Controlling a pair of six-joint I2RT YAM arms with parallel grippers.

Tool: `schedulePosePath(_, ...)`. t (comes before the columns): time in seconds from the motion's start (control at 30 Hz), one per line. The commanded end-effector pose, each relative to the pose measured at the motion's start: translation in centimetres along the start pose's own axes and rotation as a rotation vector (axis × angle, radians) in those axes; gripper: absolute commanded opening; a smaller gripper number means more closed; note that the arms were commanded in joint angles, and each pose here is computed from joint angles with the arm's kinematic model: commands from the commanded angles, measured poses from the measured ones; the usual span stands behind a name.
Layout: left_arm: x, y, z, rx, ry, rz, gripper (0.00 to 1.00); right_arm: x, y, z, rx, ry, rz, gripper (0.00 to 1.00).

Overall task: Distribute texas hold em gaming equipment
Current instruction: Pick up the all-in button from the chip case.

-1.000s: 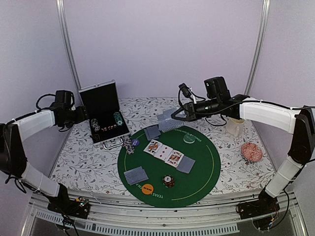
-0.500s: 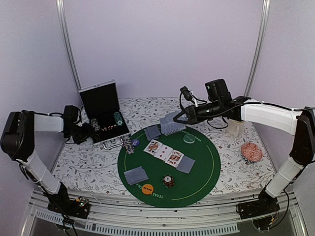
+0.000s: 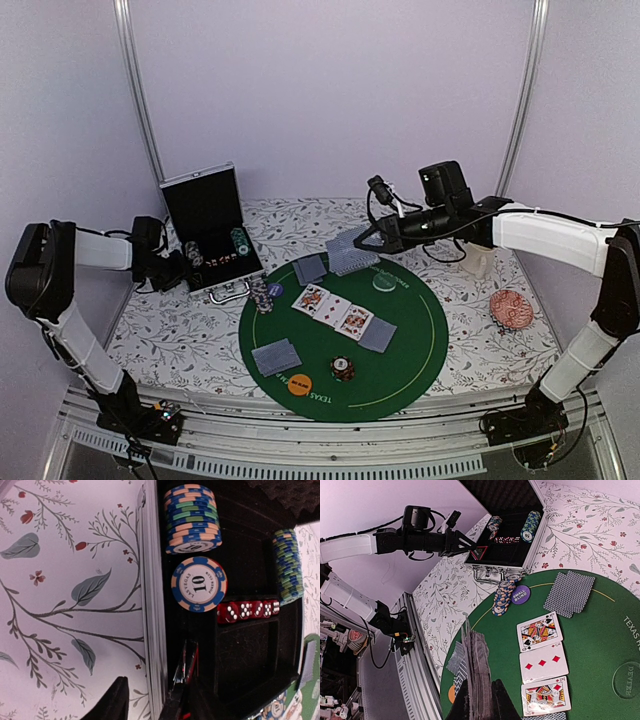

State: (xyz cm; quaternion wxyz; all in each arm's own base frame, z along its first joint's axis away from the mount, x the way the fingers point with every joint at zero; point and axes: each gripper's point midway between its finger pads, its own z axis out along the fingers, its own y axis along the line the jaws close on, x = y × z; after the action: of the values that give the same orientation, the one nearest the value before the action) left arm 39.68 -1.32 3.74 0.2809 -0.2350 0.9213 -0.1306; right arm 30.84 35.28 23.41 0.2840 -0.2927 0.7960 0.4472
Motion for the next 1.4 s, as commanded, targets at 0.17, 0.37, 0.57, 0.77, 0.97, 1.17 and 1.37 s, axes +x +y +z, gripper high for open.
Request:
schedulePosePath(0.17,-0.1,-0.4,-0.3,0.004,-0.011,0.015,0.25,-0.6,0.7,-1.0,-0.004,-0.024,-0.019,0.02)
schedulePosePath(0.37,-0.4,-0.8,-1.5,-0.018,-0.041,0.036,0.18,-0.6,0.7,-1.0,-0.004,-0.022,-0.017,0.02)
schedulePosePath(0.57,-0.5,-0.9,-2.0,-0.037,-0.048,0.05,0.13,-0.7,0.9,-1.1,-0.006,-0.024,-0.019,0.02)
schedulePosePath(0.77,-0.6,-1.1,-2.2,-0.039,-0.051,0.063,0.0,-0.6,1.0,-1.4,-0.002,-0.025,-0.022,0.02)
schedulePosePath(0.97,-2.3,-3.0,-5.1,-0.057,-0.156,0.13,0.0,-0.8,1.1,-1.9,0.013,-0.033,-0.025,0.02)
schedulePosePath(1.17,-3.2,-9.4,-10.5,0.045,-0.305,0.318,0.0,-1.1,1.3,-2.3,0.028,-0.038,-0.036,0.02)
schedulePosePath(1.37,4.1,-19.1,-13.3,0.321,-0.209,0.68,0.0,-1.3,1.5,-3.2,0.051,-0.047,-0.049,0.02)
